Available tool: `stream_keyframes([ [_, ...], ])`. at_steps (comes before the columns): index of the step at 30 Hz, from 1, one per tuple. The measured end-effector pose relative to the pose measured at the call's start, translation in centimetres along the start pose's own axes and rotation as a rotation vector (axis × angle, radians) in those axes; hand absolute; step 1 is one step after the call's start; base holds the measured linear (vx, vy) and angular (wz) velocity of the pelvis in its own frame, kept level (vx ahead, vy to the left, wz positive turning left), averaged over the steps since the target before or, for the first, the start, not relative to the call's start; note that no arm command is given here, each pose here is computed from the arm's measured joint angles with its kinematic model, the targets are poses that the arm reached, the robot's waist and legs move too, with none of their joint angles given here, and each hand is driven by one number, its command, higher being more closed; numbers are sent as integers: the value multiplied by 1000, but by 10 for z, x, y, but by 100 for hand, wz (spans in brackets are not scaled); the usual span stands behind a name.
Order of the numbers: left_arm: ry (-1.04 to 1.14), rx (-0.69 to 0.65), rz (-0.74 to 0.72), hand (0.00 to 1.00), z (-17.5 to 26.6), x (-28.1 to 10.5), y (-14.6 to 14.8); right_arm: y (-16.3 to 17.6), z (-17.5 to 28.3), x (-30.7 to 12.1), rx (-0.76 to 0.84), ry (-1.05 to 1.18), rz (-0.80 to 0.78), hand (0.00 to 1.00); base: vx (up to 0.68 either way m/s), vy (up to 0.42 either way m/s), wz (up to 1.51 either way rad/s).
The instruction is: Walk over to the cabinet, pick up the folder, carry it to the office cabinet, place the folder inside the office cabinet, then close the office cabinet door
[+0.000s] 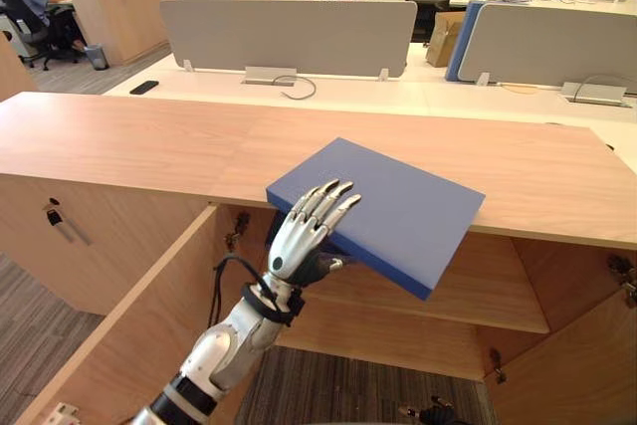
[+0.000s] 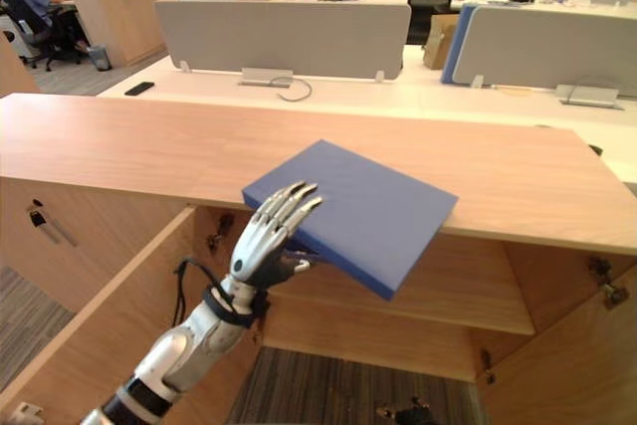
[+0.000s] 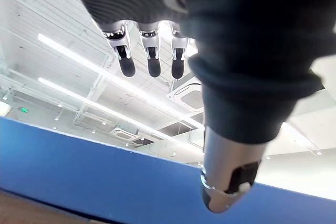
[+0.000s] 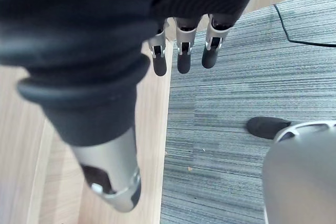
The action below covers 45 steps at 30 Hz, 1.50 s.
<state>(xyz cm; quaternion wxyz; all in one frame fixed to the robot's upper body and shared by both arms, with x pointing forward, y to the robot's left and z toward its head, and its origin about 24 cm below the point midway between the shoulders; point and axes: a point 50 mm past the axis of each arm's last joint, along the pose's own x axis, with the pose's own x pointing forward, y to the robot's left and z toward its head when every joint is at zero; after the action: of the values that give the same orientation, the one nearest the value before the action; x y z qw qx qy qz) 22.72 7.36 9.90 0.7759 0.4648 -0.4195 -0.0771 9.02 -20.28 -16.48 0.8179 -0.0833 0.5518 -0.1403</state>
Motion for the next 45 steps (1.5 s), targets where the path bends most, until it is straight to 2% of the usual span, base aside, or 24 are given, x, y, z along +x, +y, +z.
stream_keyframes([
  [9,-107,63,-14,0,-1,21,-2,1,8,1,2,-20,3,0,-6,2,-4],
  [22,-95,103,-107,0,-13,16,-14,2,15,2,5,-35,4,0,0,0,0],
  [45,-87,94,-105,0,-12,17,-15,3,11,2,-3,-13,7,0,0,0,0],
])
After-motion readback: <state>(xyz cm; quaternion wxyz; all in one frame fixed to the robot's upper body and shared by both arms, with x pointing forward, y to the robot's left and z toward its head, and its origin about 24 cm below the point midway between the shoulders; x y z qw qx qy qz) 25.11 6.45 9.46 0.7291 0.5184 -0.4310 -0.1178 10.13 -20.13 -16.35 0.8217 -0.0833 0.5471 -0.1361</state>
